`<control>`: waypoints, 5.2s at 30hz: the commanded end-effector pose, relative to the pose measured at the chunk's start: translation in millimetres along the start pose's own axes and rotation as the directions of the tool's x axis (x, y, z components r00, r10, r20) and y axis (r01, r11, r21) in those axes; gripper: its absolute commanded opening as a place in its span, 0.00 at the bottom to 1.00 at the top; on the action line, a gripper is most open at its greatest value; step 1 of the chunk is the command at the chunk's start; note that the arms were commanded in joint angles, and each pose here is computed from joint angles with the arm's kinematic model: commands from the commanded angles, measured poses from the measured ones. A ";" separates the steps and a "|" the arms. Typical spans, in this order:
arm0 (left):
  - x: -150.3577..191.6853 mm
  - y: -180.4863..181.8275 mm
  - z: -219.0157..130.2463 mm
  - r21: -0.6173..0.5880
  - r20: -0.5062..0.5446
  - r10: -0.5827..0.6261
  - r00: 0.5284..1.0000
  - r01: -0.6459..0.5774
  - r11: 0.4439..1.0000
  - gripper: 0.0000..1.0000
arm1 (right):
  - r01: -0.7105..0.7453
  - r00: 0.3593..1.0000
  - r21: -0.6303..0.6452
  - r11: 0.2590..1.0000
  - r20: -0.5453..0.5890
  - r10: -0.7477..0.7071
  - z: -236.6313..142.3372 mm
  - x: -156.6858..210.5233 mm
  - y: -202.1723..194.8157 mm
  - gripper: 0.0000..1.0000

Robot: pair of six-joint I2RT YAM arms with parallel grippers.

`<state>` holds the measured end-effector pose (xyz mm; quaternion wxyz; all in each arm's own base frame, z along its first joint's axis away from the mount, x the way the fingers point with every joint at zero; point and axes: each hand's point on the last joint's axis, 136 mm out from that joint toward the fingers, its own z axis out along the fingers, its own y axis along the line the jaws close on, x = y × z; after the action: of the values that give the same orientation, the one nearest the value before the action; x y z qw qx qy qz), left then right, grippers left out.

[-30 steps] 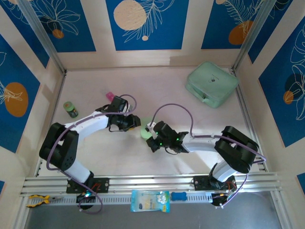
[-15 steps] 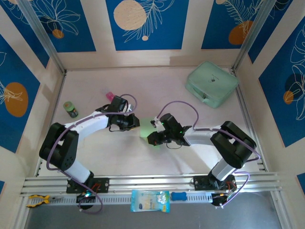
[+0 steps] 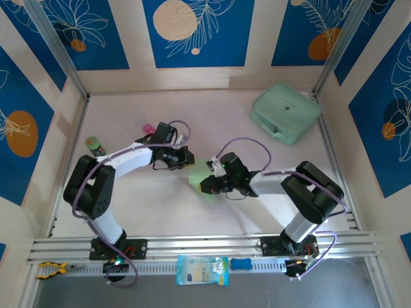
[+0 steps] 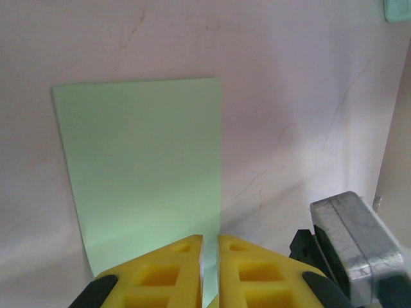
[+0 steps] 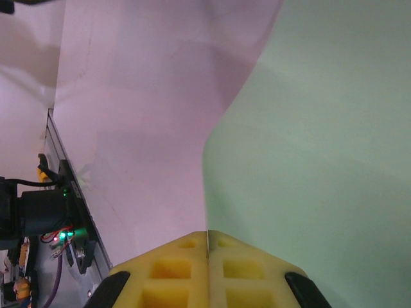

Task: Fold a paper plane with a square sheet of paper (pick it up from the middle)
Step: Third fold the triangle at the center of the table.

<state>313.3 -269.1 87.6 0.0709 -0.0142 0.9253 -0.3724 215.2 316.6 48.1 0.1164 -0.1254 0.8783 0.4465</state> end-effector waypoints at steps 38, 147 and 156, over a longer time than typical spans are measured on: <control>16.1 58.9 68.2 -0.193 -0.234 0.064 0.970 -0.111 0.975 0.07 | 0.006 1.000 0.029 1.000 -0.028 -0.005 -2.3 -7.8 -15.1 0.05; 11.7 51.7 63.8 -0.186 -0.225 0.075 0.971 -0.119 0.975 0.06 | 0.062 0.995 0.213 0.975 -0.084 -0.044 -3.0 -22.4 -41.9 0.04; 12.1 52.0 63.6 -0.186 -0.225 0.076 0.971 -0.119 0.975 0.06 | 0.059 0.994 0.215 0.975 -0.100 -0.038 -1.9 -18.3 -43.8 0.04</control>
<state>322.4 -286.5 20.0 0.0084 0.0681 0.9492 -0.3072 248.7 288.1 21.4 0.1047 -0.1433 0.9247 0.3368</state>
